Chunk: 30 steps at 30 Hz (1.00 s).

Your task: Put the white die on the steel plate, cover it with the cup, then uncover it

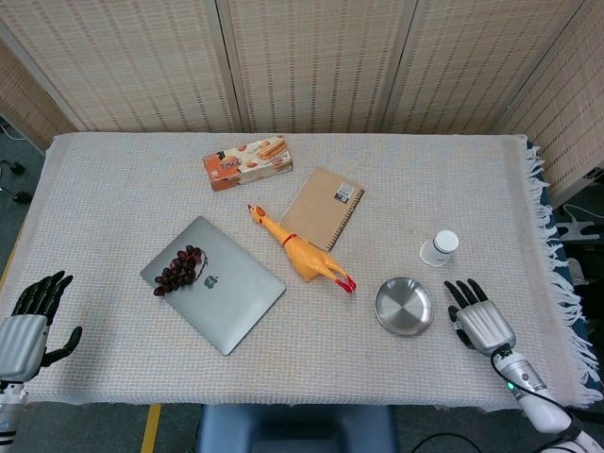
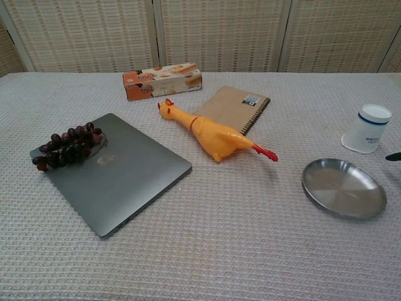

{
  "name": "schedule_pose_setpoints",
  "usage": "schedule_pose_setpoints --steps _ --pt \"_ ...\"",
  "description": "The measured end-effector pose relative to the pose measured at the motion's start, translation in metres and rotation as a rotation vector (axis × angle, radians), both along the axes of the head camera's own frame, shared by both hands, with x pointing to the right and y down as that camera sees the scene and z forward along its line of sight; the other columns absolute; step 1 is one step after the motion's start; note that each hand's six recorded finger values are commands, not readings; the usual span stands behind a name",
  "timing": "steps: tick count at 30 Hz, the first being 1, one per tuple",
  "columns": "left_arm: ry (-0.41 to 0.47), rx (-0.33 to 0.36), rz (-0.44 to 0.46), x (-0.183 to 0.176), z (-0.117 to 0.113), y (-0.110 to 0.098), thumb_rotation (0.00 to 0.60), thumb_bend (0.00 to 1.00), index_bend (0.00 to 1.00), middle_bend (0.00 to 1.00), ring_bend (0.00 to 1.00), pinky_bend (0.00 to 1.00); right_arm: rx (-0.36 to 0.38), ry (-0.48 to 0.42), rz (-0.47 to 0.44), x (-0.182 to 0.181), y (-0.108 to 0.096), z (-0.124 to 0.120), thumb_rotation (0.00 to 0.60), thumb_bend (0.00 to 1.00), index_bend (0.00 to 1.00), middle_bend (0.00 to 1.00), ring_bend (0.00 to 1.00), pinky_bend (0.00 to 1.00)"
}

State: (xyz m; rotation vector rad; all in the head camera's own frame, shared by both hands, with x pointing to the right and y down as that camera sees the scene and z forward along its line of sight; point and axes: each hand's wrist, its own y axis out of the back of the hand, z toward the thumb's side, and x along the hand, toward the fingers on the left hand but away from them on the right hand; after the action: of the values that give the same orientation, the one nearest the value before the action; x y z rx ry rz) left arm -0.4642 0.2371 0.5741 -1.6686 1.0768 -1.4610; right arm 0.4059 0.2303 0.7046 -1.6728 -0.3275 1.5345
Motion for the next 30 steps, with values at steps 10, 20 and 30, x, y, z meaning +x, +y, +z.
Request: schedule_pose_setpoints --steps 10,20,30 --pt "0.004 -0.001 0.0 0.001 -0.001 0.0 0.6 0.37 0.0 0.0 0.0 0.09 0.059 -0.024 0.024 -0.001 -0.009 -0.012 0.6 0.29 0.55 0.0 0.0 0.0" --pt "0.009 -0.012 0.02 0.006 0.003 0.0 0.6 0.37 0.0 0.0 0.0 0.09 0.137 -0.161 0.032 -0.05 -0.056 -0.029 0.6 0.29 0.55 0.0 0.0 0.0" --pt "0.012 0.001 0.006 0.002 -0.001 -0.002 0.6 0.37 0.0 0.0 0.0 0.09 0.072 -0.17 -0.047 -0.103 -0.06 0.003 0.6 0.29 0.53 0.0 0.0 0.0"
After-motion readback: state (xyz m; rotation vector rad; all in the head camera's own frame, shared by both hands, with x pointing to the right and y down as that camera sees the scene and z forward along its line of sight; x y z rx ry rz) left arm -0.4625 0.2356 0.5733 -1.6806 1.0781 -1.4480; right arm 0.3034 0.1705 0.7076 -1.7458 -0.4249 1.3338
